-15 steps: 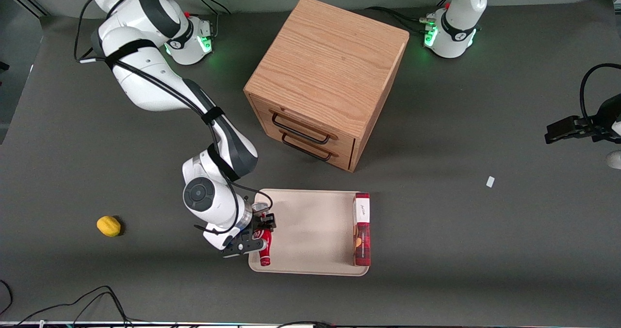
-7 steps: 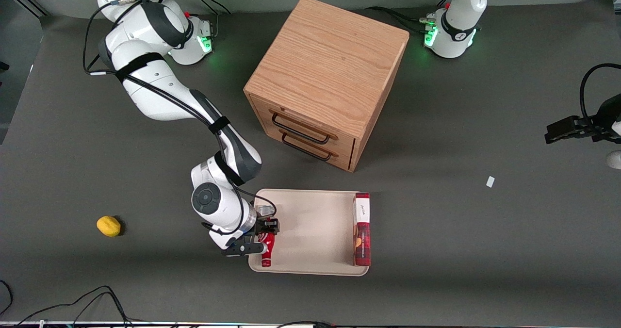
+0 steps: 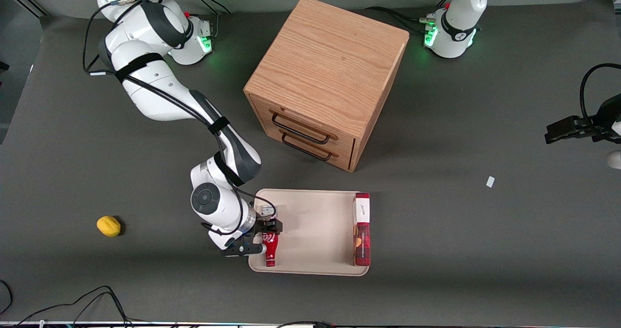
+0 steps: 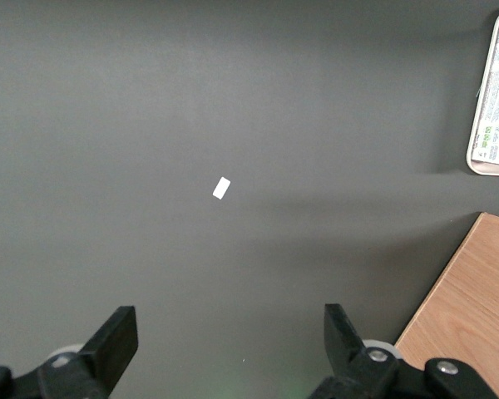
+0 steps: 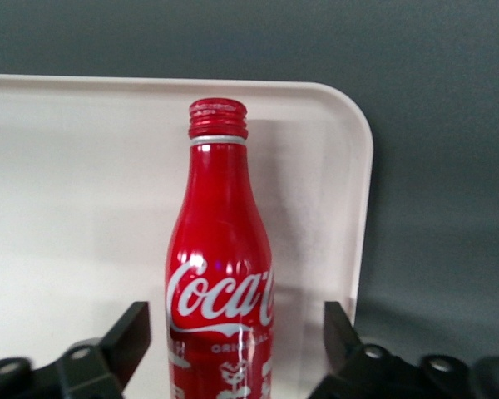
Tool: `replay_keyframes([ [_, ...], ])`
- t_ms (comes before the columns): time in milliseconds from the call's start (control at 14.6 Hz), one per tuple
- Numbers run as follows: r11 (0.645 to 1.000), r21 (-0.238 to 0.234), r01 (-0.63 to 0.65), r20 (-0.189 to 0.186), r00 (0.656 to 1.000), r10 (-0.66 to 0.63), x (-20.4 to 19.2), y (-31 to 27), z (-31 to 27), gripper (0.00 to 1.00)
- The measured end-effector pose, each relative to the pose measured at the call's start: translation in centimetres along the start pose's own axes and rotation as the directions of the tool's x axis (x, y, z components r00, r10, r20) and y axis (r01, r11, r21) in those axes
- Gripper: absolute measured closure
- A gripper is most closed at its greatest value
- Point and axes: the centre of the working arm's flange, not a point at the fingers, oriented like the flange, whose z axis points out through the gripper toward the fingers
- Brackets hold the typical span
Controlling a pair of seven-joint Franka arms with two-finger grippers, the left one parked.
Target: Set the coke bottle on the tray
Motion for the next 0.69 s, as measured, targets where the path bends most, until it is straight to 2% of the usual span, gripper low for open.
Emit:
replay_keyframes([
  [206,1.0,0.007,0.0,-0.018,1.0,0.0,0.3,-0.1,-0.4,0.0],
  [481,1.0,0.015,0.006,-0.071,0.997,-0.005,1.9,-0.7,-5.0,0.0],
  [550,1.0,0.007,0.01,-0.073,0.997,-0.01,2.2,-0.7,-6.9,0.0],
  [687,0.999,-0.029,0.026,-0.045,0.999,-0.027,2.3,0.2,-10.7,0.0],
])
